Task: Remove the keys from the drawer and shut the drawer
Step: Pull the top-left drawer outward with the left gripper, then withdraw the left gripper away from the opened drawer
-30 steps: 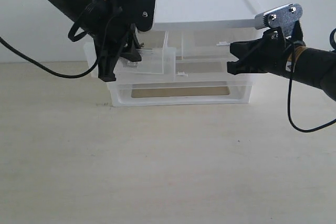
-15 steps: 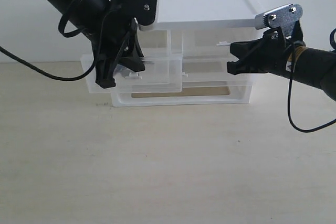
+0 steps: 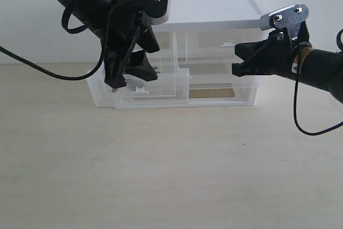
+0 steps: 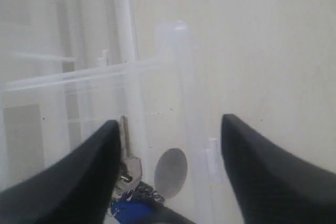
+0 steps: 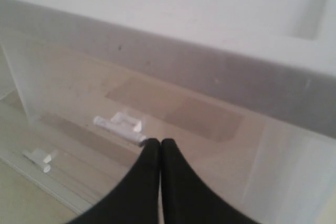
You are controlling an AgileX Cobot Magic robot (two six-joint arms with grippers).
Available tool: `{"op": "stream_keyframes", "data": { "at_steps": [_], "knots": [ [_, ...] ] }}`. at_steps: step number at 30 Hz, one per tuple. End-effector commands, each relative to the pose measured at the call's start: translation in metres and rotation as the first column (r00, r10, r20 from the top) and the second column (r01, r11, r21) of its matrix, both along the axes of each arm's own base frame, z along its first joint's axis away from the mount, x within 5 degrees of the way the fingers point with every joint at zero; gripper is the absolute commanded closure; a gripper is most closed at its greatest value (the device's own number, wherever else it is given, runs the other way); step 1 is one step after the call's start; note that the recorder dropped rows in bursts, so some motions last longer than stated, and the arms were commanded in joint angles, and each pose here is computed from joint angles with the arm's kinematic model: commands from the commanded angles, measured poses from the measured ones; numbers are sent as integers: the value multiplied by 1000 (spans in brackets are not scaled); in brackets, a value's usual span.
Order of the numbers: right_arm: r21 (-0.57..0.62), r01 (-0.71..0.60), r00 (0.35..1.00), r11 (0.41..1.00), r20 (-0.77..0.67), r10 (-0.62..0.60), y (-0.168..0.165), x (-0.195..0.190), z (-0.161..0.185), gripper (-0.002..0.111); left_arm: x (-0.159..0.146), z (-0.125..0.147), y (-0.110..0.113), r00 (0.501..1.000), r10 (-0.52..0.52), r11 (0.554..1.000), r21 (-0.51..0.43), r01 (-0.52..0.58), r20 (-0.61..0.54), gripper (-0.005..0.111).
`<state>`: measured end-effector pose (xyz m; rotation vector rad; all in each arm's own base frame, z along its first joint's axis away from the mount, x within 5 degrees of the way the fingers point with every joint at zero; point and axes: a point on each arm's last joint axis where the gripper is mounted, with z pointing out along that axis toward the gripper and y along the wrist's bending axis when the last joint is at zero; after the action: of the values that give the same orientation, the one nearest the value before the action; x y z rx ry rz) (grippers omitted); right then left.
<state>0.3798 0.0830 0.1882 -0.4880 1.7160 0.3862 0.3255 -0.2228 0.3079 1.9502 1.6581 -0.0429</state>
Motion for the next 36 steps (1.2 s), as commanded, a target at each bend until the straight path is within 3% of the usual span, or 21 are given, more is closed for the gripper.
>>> {"op": "stream_keyframes", "data": {
  "at_steps": [1, 6, 11, 16, 26, 30, 36],
  "knots": [
    [83, 153, 988, 985, -31, -151, -16, 12, 7, 108, 0, 8, -1, 999, 49, 998, -51, -49, 11, 44],
    [83, 153, 988, 985, -31, -151, -16, 12, 7, 108, -8, 26, 4, 990, 141, 984, -109, -140, -2, 53],
    [83, 153, 988, 985, -31, -151, -16, 12, 7, 108, -23, 56, 15, 967, 251, 946, -206, -252, -30, 73],
    [83, 153, 988, 985, -31, -151, -16, 12, 7, 108, -42, 81, 24, 951, 301, 908, -282, -310, -75, 102],
    [84, 153, 988, 985, -30, -151, -16, 12, 7, 108, -94, 84, 51, 942, 323, 847, -416, -330, -90, 102],
    [73, 150, 989, 986, -23, -149, -16, 12, 7, 108, -119, 85, 69, 919, 387, 757, -544, -363, -75, 102],
    [64, 152, 988, 986, -27, -151, -16, 12, 6, 108, -164, 91, 105, 866, 494, 541, -749, -381, -83, 102]
  ]
}}
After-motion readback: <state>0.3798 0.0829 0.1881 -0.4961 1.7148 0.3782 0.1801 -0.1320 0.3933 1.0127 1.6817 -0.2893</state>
